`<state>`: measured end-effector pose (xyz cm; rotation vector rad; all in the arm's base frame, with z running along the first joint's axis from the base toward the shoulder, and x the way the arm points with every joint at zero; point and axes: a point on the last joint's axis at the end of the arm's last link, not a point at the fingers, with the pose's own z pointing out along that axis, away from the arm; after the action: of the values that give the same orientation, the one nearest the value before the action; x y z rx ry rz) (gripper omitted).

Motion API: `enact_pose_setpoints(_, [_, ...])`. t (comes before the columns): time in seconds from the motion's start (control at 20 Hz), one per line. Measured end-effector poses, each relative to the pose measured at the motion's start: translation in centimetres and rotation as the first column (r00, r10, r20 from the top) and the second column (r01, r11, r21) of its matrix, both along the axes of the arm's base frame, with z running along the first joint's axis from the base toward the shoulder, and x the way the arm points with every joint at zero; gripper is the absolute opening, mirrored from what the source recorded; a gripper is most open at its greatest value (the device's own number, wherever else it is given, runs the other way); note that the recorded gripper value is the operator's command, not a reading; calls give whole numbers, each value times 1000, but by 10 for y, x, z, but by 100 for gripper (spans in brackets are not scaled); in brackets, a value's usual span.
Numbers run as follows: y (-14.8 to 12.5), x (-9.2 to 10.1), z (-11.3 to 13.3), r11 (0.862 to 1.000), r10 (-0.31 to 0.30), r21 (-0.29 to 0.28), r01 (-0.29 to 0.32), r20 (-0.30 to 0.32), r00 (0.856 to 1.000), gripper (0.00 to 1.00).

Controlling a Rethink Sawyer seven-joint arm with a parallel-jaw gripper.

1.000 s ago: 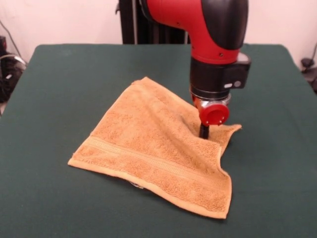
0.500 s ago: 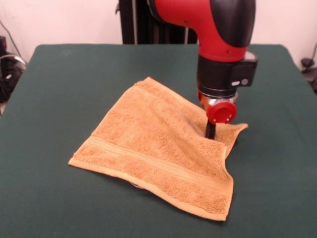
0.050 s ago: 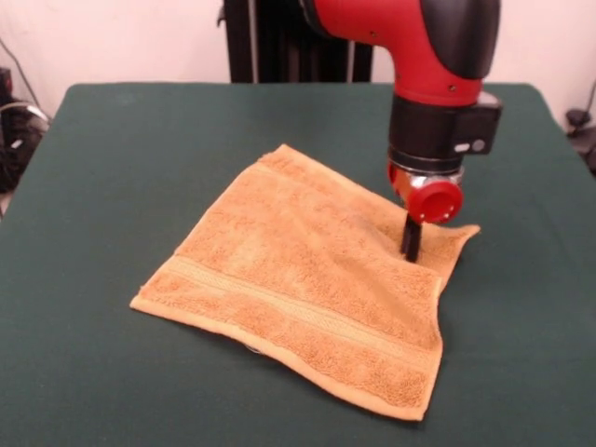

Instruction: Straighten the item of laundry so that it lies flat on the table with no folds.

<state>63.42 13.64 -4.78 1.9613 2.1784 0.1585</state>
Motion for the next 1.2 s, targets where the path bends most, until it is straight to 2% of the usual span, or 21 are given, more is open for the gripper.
enact_pose_setpoints(0.6, [26, -20, -1, 1000, 11, -21, -10, 45, 999, 0])
enact_pose_setpoints(1.2, [27, -26, -2, 1000, -21, -14, 22, 88, 996, 0])
